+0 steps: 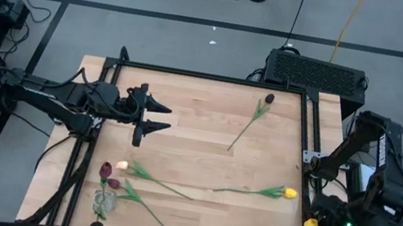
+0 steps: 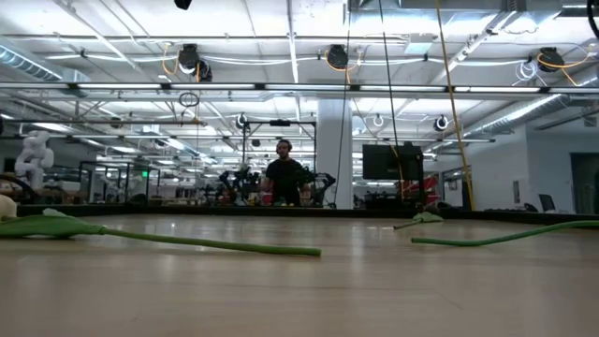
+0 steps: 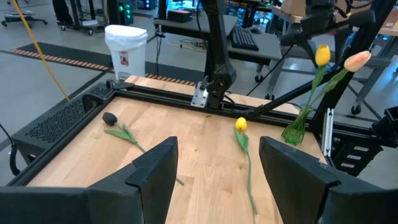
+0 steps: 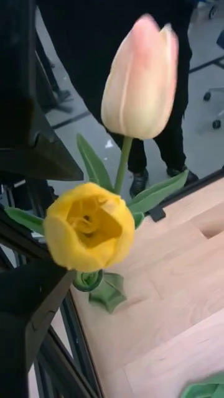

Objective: Sort flowers into vase by color
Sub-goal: Put the top yellow tulip into the green vase, then put the pink tulip into the green vase

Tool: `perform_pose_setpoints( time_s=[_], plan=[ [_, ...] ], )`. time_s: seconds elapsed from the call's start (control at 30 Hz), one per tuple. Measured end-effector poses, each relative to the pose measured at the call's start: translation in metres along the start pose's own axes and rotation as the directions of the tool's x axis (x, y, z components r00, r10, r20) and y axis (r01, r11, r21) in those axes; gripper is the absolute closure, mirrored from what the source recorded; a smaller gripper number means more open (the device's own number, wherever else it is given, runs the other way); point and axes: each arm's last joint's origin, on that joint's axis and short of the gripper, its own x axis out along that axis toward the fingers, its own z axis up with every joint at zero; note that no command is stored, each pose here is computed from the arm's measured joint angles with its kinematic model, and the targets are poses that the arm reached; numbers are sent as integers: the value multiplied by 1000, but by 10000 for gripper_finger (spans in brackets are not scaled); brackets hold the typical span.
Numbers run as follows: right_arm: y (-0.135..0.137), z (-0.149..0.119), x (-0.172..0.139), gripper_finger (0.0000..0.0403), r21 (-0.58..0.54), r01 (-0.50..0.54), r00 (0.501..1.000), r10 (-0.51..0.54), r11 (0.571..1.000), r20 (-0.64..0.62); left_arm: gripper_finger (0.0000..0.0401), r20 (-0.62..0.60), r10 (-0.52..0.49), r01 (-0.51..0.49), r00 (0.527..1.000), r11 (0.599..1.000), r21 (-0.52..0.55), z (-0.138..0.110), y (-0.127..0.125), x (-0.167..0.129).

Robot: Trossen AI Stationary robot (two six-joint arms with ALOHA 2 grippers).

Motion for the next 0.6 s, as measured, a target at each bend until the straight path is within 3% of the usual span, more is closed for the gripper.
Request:
perform_pose_setpoints(
  time_s=[0.6],
  plan=[
    [-12, 8, -25, 206, 58, -69, 995, 73, 996, -63, 167, 0, 0, 0, 1000, 1000, 8, 0, 0, 0]
  ],
)
